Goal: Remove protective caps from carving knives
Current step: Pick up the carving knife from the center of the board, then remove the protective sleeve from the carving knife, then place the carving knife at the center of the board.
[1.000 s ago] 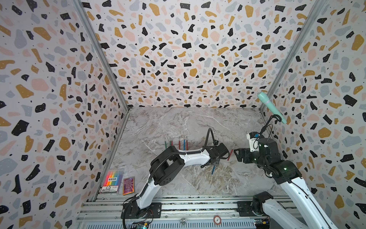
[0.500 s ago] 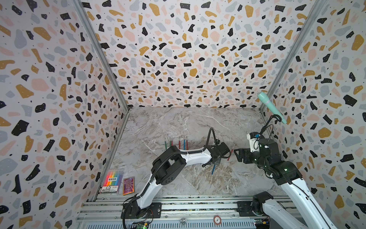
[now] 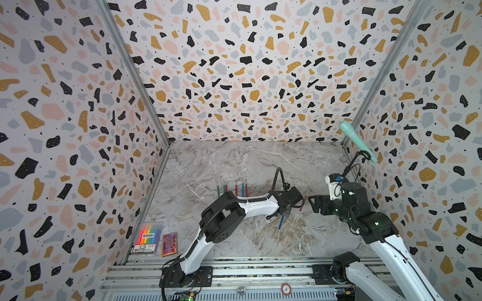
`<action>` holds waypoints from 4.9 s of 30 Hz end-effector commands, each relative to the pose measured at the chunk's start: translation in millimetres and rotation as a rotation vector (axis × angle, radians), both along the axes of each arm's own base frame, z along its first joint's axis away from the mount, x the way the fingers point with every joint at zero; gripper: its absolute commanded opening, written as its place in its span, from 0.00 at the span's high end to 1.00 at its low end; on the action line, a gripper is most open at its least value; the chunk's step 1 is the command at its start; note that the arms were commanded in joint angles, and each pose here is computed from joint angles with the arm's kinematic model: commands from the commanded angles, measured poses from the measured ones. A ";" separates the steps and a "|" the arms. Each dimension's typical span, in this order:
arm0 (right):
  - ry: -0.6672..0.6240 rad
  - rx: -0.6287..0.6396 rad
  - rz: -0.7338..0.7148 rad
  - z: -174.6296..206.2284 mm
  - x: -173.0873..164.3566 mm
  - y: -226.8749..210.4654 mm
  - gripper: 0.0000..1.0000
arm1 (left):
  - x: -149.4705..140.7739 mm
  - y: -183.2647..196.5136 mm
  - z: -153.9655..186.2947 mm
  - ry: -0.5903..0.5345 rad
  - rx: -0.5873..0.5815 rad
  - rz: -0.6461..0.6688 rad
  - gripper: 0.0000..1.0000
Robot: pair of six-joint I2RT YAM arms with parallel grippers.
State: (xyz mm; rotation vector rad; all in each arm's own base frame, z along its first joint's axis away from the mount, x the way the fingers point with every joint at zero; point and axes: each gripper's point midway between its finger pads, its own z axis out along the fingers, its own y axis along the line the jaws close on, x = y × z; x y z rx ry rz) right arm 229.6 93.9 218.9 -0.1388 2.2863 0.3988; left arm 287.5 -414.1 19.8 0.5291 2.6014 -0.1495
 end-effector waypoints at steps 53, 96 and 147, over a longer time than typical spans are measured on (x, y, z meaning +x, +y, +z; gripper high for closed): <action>0.116 0.531 0.235 2.2 13.2 114.9 0.42 | -87.9 25.6 196.6 -0.177 -0.881 -0.255 1.00; 0.044 0.555 0.280 13.8 4.6 120.4 1.00 | -101.6 -3.0 176.6 -0.068 -0.823 -0.356 1.00; 0.038 0.139 -0.001 17.4 26.9 4.1 1.00 | 69.0 97.9 62.9 -0.017 -0.187 0.245 1.00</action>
